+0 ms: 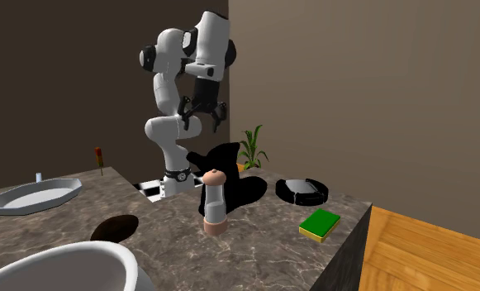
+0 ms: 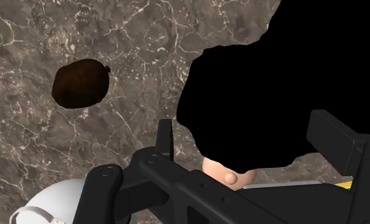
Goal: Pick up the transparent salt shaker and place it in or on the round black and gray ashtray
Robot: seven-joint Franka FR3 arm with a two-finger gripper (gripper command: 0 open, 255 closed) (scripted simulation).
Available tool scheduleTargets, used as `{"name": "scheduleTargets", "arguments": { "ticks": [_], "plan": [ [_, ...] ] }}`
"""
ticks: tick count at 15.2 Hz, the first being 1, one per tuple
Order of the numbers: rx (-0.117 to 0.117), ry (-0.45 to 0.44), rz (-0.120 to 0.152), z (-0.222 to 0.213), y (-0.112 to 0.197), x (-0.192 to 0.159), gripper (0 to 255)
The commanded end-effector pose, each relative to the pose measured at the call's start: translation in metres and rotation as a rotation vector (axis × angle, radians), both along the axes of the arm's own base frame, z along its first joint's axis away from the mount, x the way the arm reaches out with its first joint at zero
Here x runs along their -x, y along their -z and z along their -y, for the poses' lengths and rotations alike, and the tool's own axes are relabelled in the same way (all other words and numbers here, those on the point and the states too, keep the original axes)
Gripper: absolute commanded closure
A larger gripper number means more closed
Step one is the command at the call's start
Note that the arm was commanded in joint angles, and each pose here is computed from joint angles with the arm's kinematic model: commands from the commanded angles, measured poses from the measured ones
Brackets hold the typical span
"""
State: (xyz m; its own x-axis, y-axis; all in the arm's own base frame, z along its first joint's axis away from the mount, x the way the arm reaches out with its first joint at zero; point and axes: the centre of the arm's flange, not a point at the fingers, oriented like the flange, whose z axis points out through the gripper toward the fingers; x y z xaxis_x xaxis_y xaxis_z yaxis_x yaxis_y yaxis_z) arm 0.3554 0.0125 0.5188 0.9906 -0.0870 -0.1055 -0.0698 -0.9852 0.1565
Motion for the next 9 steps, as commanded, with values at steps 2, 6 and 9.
{"name": "scheduleTargets", "arguments": {
  "ticks": [2,6,9],
  "plan": [
    [0.004,0.014,0.022,0.001,0.024,-0.031,0],
    [0.010,0.033,0.047,0.000,0.054,-0.071,0],
    [0.015,0.048,0.067,0.000,0.075,-0.101,0]
  ]
}}
